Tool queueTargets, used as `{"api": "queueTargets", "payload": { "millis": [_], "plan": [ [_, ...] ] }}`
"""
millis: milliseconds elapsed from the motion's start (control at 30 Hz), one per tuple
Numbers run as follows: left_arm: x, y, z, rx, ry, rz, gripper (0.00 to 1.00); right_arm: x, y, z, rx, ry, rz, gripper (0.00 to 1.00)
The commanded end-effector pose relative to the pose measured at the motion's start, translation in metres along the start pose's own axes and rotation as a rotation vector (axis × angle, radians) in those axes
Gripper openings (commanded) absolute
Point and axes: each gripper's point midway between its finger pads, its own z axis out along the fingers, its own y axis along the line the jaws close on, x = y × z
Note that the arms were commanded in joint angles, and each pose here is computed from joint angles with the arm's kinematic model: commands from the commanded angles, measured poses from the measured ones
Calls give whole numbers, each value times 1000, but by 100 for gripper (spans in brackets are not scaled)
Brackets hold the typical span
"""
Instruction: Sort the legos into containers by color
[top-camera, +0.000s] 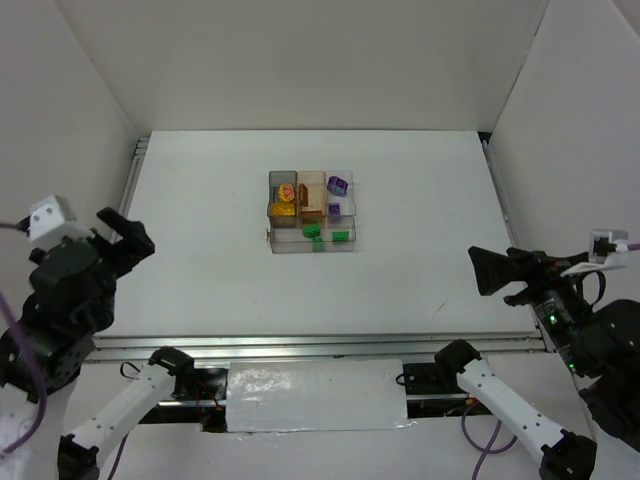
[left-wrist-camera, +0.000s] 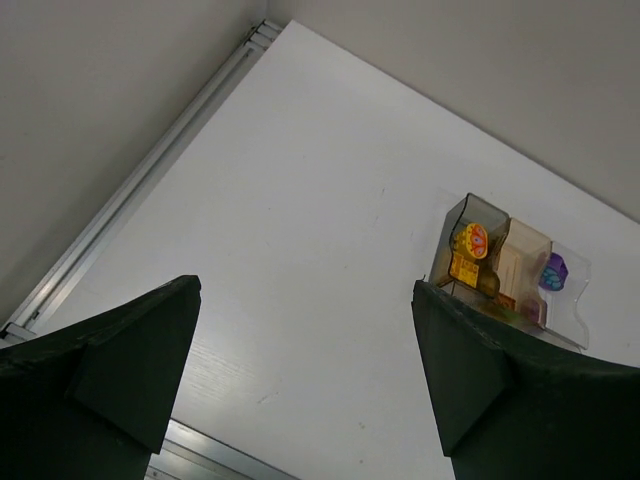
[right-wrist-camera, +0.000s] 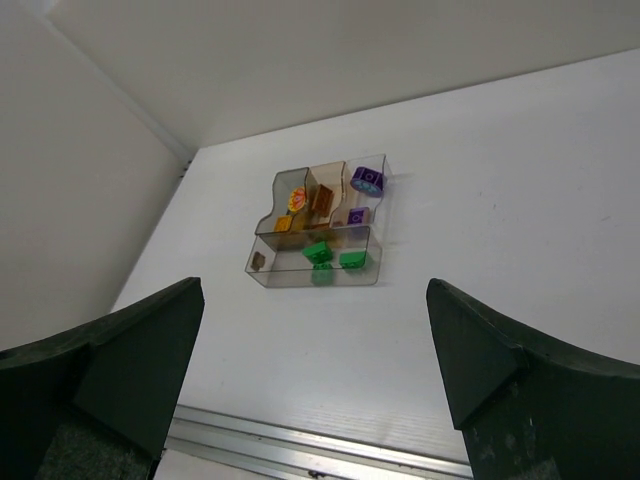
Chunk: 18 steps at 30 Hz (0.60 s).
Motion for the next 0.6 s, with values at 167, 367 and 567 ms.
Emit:
{"api": "queueTargets", "payload": {
  "millis": [167, 367, 567],
  "plan": [
    [-2, 35, -40, 101, -119, -36, 100, 21, -40, -23, 121, 22, -70, 100],
    [12, 42, -33, 47, -76, -12, 100, 19, -43, -23, 134, 3, -69, 100],
    [17, 36, -26, 47, -64, -6, 99, 23, -41, -17, 129, 23, -84, 100]
  ]
}}
